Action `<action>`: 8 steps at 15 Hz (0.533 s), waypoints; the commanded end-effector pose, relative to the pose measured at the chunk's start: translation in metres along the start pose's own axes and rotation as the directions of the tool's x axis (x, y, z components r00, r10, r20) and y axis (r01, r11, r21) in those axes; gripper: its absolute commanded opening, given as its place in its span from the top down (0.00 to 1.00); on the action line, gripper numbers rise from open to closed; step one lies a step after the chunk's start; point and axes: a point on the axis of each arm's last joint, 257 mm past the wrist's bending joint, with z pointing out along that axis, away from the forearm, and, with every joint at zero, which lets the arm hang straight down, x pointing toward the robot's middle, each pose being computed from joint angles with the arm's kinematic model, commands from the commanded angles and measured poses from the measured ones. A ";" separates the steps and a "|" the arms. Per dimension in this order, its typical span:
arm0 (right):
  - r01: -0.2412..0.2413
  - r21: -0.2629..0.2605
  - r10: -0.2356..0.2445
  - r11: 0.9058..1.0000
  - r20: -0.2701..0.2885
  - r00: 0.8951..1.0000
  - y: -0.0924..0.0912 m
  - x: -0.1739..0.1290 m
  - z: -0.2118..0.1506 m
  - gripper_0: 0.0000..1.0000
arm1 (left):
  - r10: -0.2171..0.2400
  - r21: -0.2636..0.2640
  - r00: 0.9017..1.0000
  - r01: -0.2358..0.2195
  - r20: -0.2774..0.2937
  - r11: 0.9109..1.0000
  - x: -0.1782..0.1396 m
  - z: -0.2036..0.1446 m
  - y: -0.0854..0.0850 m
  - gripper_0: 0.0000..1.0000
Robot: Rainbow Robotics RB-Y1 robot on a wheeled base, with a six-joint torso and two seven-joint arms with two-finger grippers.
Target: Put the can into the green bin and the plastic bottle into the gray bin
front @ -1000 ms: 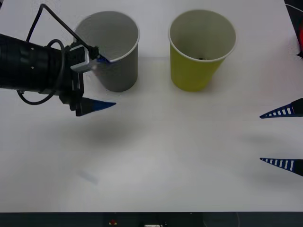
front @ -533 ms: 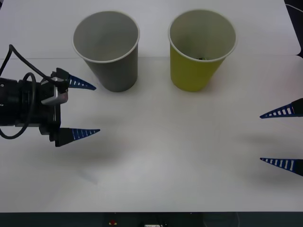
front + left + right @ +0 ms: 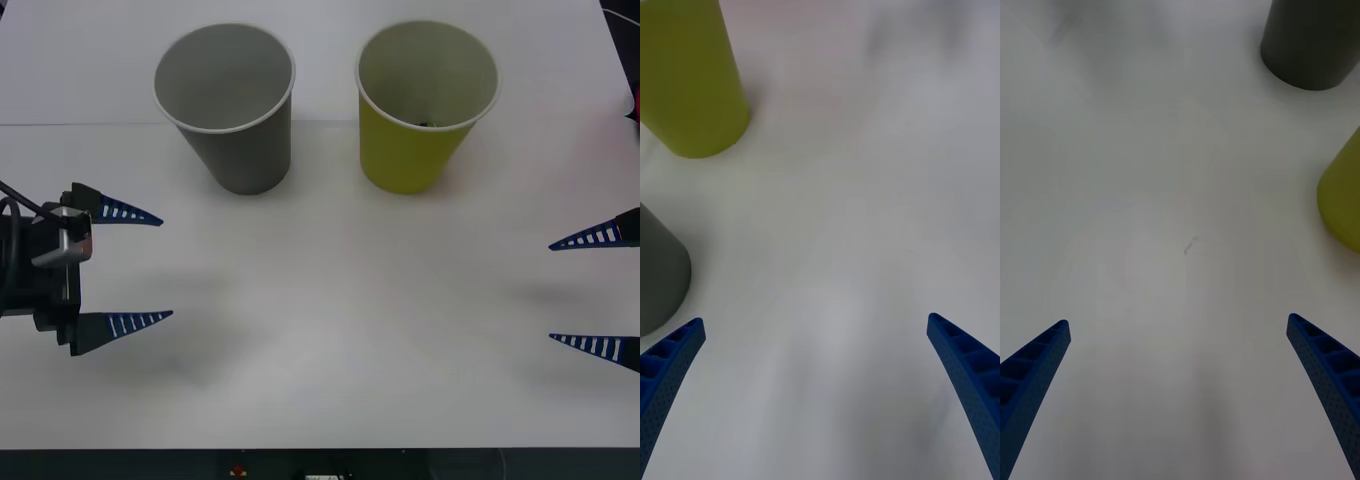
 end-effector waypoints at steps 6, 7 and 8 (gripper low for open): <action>0.000 0.000 0.000 1.000 0.000 1.000 0.000 0.000 0.000 0.00 | -0.007 0.000 1.000 0.007 -0.025 1.000 0.014 -0.007 -0.007 0.00; 0.000 0.000 0.000 1.000 0.000 1.000 0.000 0.000 0.000 0.00 | -0.005 -0.001 1.000 0.005 -0.029 1.000 0.015 -0.007 -0.007 0.00; 0.000 0.000 0.000 1.000 0.000 1.000 0.000 0.000 0.000 0.00 | -0.005 -0.001 1.000 0.005 -0.029 1.000 0.015 -0.007 -0.007 0.00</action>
